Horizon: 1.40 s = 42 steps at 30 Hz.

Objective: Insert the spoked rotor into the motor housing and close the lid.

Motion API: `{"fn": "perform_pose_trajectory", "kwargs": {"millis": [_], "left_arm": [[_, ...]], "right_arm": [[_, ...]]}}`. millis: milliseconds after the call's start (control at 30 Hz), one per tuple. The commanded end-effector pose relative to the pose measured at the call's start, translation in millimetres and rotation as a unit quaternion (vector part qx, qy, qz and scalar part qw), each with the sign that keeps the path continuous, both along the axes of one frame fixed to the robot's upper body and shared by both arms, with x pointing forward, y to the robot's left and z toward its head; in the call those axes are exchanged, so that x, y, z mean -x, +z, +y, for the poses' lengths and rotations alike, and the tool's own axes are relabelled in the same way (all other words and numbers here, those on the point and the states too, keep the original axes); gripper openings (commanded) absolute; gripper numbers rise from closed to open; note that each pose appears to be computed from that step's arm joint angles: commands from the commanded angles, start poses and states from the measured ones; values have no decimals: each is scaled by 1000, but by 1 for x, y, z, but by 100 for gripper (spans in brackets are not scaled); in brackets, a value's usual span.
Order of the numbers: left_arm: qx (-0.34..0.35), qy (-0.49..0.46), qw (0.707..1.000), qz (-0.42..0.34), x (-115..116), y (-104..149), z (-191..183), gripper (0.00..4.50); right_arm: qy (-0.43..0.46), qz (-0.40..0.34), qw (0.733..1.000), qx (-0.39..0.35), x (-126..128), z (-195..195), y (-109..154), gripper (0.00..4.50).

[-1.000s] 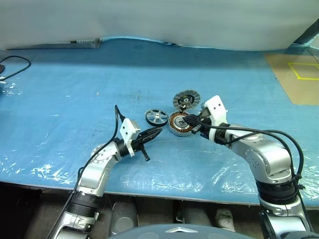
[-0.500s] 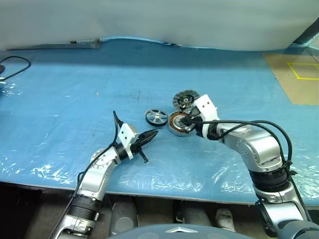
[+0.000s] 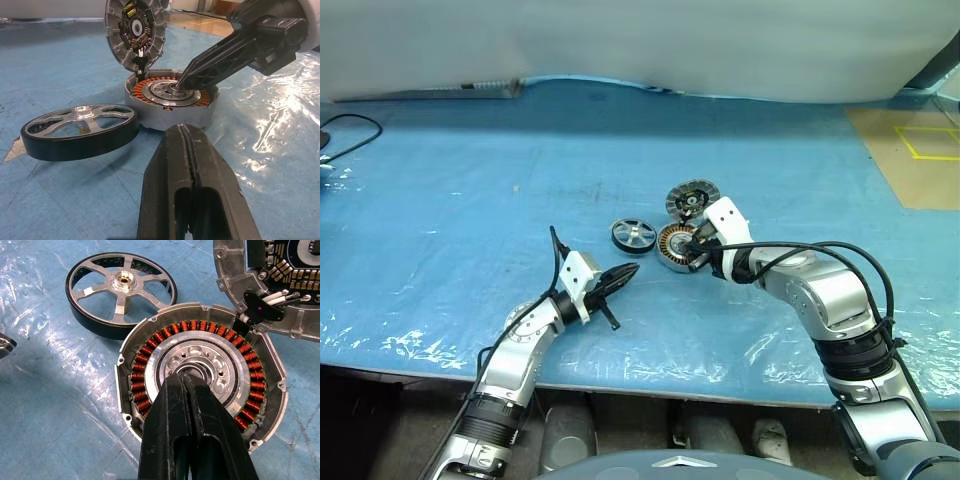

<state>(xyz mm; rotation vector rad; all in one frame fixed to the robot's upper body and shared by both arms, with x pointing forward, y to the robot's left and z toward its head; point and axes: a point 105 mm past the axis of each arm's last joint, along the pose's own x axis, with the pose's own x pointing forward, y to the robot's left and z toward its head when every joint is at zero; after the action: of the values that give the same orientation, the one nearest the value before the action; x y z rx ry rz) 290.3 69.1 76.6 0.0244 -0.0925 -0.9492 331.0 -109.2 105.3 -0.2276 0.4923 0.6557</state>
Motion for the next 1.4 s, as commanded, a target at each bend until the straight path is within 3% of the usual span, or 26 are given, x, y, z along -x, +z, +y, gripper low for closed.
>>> {"fn": "perform_pose_trajectory", "kwargs": {"millis": [33, 767, 900, 1100, 1400], "left_arm": [[1, 4, 1000, -18, 0, 4, 1, 0], [0, 28, 1000, -11, -3, -9, 7, 0], [4, 33, 999, -10, -4, -7, 10, 0], [43, 4, 999, 9, -4, 16, 24, 0], [22, 11, 998, 57, -47, 41, 51, 0]], "right_arm": [[-1, -7, 1000, 8, -5, 2, 3, 1], [-4, -15, 999, 45, -18, 6, 0, 1], [26, -34, 999, 9, -12, 15, 16, 1], [89, -65, 992, -57, 6, 22, 44, 1], [104, -76, 991, -47, 9, 30, 36, 1]]}}
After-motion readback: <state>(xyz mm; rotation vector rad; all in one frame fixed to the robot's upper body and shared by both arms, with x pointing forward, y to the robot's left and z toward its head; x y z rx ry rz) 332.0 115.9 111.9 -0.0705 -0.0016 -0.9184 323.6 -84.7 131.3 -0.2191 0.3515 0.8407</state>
